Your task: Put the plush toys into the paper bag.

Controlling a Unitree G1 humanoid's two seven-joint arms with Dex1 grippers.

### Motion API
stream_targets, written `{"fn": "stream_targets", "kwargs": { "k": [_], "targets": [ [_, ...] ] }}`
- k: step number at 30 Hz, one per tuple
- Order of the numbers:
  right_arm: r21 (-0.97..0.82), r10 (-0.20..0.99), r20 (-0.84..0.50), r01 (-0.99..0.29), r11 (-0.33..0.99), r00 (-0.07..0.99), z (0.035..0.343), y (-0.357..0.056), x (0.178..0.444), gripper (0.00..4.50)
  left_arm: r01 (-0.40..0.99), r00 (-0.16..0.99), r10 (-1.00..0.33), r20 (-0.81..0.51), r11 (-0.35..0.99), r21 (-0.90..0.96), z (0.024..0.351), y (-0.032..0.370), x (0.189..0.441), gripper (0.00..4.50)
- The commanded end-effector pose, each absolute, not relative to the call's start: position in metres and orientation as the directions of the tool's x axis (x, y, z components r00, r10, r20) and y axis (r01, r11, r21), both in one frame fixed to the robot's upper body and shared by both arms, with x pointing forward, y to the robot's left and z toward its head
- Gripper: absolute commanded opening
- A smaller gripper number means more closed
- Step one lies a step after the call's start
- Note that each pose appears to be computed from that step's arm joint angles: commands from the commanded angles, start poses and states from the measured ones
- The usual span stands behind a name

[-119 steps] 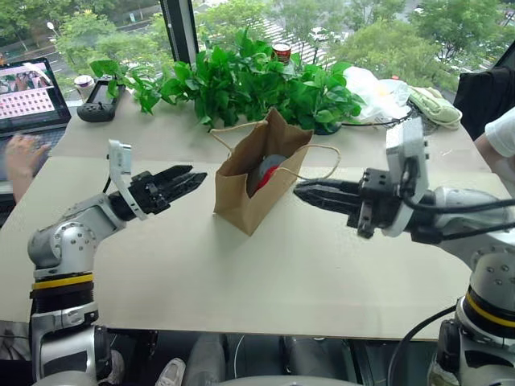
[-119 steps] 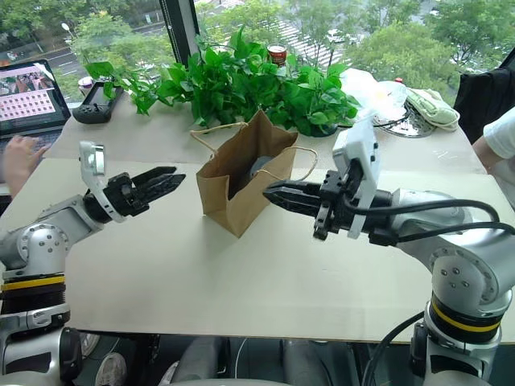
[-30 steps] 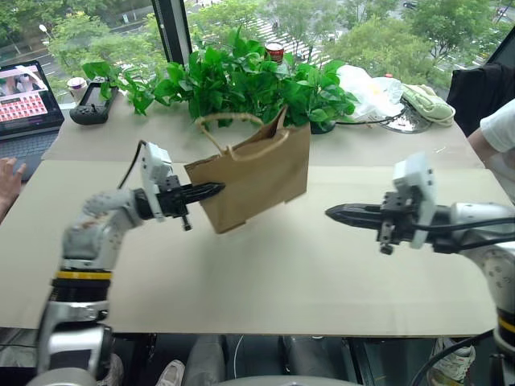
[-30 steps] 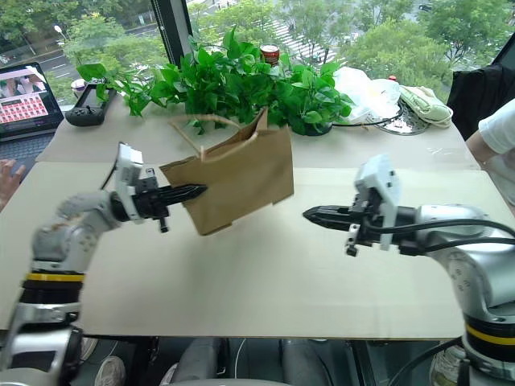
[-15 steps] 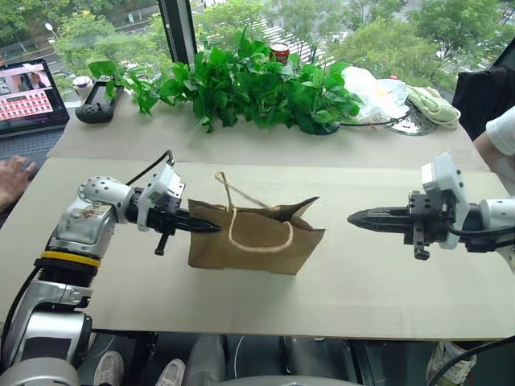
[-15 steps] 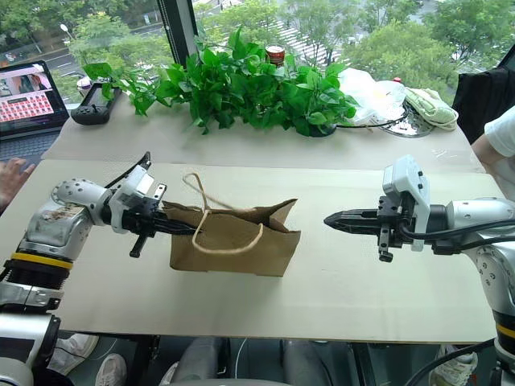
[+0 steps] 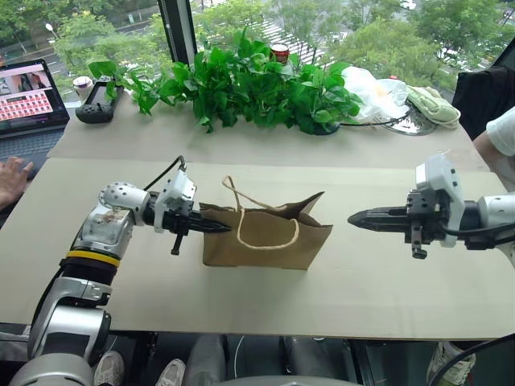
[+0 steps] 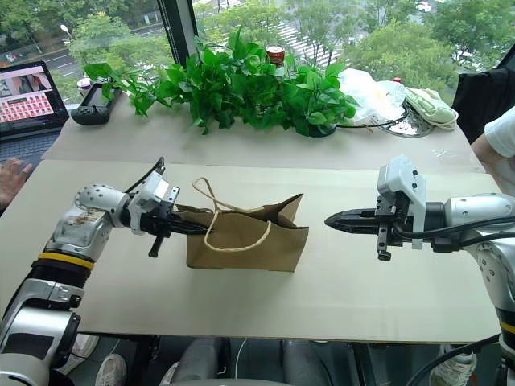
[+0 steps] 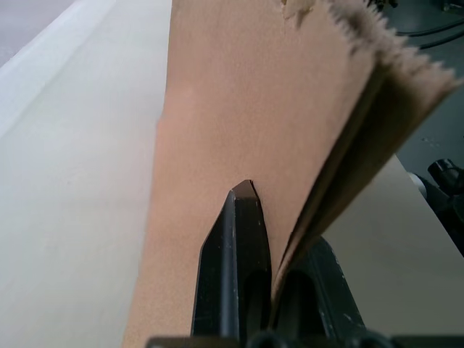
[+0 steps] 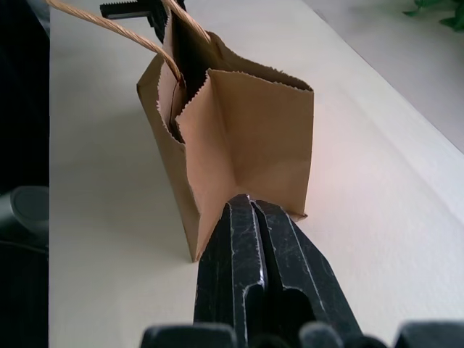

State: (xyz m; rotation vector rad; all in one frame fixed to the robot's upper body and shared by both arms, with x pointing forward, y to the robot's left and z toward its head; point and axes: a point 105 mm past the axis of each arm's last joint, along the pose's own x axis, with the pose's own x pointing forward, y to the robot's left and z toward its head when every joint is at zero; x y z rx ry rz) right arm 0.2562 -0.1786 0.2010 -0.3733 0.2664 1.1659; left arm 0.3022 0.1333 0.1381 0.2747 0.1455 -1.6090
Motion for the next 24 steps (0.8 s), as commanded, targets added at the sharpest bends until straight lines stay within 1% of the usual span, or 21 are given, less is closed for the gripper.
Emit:
{"fn": "stream_targets", "kwargs": {
  "k": [1,6,8,9,10,14,20,21,22,23,24],
  "targets": [
    [-0.21,0.836,-0.384,-0.919,0.334,0.391,0.212,-0.178,0.258,0.0,0.991,-0.019,-0.962,-0.273,-0.054,0.121,0.14,0.13,0.303,0.01],
    [-0.208,0.833,-0.39,-0.919,0.335,0.392,0.212,-0.179,0.259,0.0,0.991,0.013,-0.958,-0.286,-0.026,0.132,0.138,0.128,0.311,0.01],
    [-0.205,0.831,-0.394,-0.919,0.337,0.392,0.211,-0.179,0.26,0.0,0.992,0.015,-0.957,-0.291,-0.024,0.127,0.138,0.127,0.313,0.57],
    [-0.203,0.83,-0.396,-0.919,0.338,0.393,0.211,-0.179,0.26,0.0,0.992,0.013,-0.955,-0.295,-0.023,0.121,0.137,0.127,0.313,0.74],
    [-0.202,0.829,-0.398,-0.919,0.339,0.394,0.211,-0.179,0.26,0.0,0.993,0.013,-0.955,-0.298,-0.023,0.118,0.138,0.127,0.313,1.2],
    [-0.205,0.822,-0.408,-0.917,0.343,0.398,0.21,-0.181,0.261,0.0,0.995,0.017,-0.955,-0.296,-0.012,0.095,0.147,0.131,0.313,2.58],
    [-0.228,0.811,-0.419,-0.912,0.342,0.409,0.215,-0.184,0.262,0.0,0.996,0.045,-0.955,-0.294,0.019,0.091,0.18,0.148,0.305,2.58],
    [-0.233,0.81,-0.421,-0.912,0.337,0.407,0.216,-0.183,0.261,0.0,0.994,0.073,-0.947,-0.313,0.044,0.097,0.187,0.151,0.304,2.58],
    [-0.238,0.811,-0.423,-0.913,0.331,0.404,0.218,-0.183,0.261,0.0,0.993,0.088,-0.915,-0.394,0.051,0.102,0.194,0.15,0.301,2.58],
    [-0.246,0.811,-0.425,-0.914,0.323,0.401,0.22,-0.182,0.261,0.0,0.995,0.066,-0.951,-0.304,0.038,0.095,0.227,0.143,0.296,2.58],
    [-0.253,0.813,-0.425,-0.914,0.316,0.399,0.222,-0.181,0.261,0.0,0.997,0.052,-0.97,-0.238,0.038,0.065,0.253,0.139,0.29,2.58]
  ]
}}
